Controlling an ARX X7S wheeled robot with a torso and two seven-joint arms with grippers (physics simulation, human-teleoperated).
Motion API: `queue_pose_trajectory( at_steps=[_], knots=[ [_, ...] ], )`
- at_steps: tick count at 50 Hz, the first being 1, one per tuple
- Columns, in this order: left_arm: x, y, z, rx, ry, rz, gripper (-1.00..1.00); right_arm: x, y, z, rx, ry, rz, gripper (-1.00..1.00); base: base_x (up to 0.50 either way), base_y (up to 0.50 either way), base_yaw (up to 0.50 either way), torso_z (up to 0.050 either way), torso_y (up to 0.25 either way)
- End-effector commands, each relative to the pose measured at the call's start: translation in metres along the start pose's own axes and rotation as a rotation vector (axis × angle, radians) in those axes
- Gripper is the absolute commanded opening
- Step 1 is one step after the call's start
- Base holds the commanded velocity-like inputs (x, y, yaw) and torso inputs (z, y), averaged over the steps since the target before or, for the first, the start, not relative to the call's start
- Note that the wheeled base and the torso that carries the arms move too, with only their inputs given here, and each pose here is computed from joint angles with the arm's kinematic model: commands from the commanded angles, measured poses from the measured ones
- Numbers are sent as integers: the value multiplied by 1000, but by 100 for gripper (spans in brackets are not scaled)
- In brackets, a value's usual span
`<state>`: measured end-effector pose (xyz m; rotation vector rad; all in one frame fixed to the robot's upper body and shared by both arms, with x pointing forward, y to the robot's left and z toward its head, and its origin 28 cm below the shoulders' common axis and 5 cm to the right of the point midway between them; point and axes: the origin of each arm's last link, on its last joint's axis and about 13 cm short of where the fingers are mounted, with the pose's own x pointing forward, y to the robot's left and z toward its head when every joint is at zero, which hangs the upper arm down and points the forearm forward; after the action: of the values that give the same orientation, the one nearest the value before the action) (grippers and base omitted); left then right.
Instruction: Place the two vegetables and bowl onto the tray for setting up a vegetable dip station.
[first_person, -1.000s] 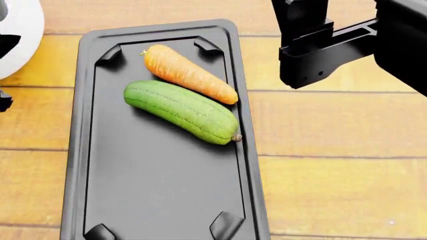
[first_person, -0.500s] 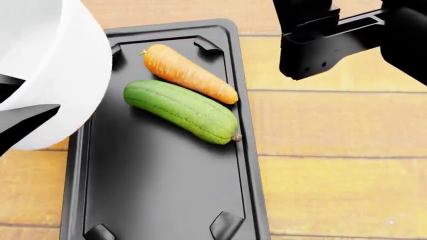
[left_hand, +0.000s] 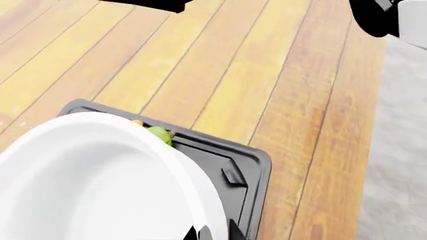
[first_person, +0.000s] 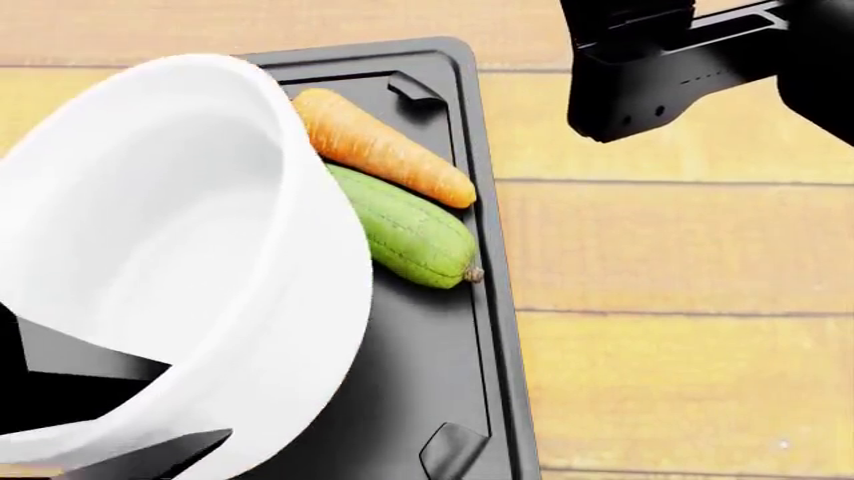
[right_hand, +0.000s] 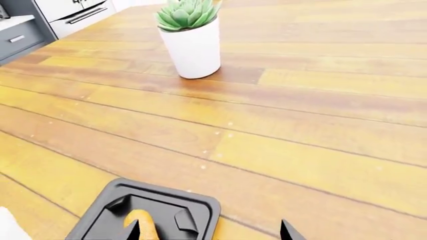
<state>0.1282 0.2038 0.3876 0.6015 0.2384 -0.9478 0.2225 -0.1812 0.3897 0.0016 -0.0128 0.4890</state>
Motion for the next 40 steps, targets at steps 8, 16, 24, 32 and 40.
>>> queue_pose_trajectory(
  at_steps=[8,16,24,32,40],
  knots=[
    [16,-20,-3,32,16,-73,-100,0,-2,-11,16,16,-5,100,0,0,0,0,1],
    [21,-18,3,57,34,-79,-100,-2,-5,-18,30,20,-8,100,0,0,0,0,1],
    [26,-15,6,74,55,-69,-100,-6,-7,-24,43,24,-15,100,0,0,0,2,0],
    [30,-7,11,98,82,-52,-100,-8,-9,-24,47,23,-23,100,0,0,0,0,1],
    [35,-4,7,91,113,-55,-100,-10,-10,-28,56,29,-23,100,0,0,0,0,1]
  ],
)
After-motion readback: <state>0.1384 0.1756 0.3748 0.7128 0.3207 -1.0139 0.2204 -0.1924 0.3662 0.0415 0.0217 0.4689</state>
